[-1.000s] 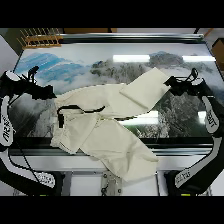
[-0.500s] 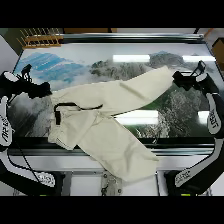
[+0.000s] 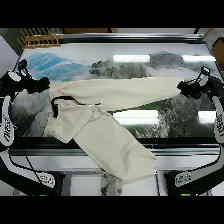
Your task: Fold the clothes and pants, and hang the long-sleeved shirts on hangers.
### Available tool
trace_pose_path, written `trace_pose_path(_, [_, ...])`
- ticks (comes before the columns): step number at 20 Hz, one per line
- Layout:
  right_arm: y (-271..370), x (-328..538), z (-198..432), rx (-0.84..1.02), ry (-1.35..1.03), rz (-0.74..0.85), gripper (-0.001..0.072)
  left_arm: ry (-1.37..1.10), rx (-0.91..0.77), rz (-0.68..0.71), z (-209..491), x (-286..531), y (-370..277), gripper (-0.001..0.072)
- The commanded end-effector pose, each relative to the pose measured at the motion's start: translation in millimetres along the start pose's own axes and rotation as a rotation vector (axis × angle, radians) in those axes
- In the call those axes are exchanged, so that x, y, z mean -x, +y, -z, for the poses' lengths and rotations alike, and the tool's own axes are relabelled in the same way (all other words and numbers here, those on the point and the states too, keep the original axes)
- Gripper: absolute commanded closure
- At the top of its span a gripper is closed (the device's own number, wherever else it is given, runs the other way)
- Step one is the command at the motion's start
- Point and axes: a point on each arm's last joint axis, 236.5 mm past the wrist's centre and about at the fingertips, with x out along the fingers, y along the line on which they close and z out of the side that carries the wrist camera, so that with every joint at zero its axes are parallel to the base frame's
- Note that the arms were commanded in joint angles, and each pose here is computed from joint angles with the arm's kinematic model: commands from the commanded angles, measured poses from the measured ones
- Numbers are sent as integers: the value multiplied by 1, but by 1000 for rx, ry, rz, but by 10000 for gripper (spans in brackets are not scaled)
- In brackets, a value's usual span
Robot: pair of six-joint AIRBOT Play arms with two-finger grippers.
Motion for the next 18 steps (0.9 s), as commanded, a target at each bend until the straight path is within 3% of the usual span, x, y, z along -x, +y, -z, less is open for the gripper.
trace_pose_path(1, [3, 9, 12, -16, 40, -6, 58, -56, -5, 0, -13, -1, -6, 188])
trace_pose_path(2, [4, 22, 9, -12, 30, -7, 0, -39, -11, -4, -13, 3, -4, 140])
trace_pose_path(6, [14, 115, -11, 127, -79, -24, 1, 76, -28, -63, -8, 57, 24, 139])
trace_pose_path(8, [20, 162, -3, 188, -112, -37, 1, 117, 1, -107, 16, 84, 45, 210])
trace_pose_path(16, [30, 229, 85, 208, -152, -131, 0, 356, 361, -159, 241, 91, 90, 207])
trace_pose_path(17, [31, 228, 94, 197, -141, -150, 0, 336, 407, -134, 252, 85, 85, 178])
trace_pose_path(18, [31, 226, 99, 194, -132, -155, 0, 312, 461, -101, 258, 79, 79, -6])
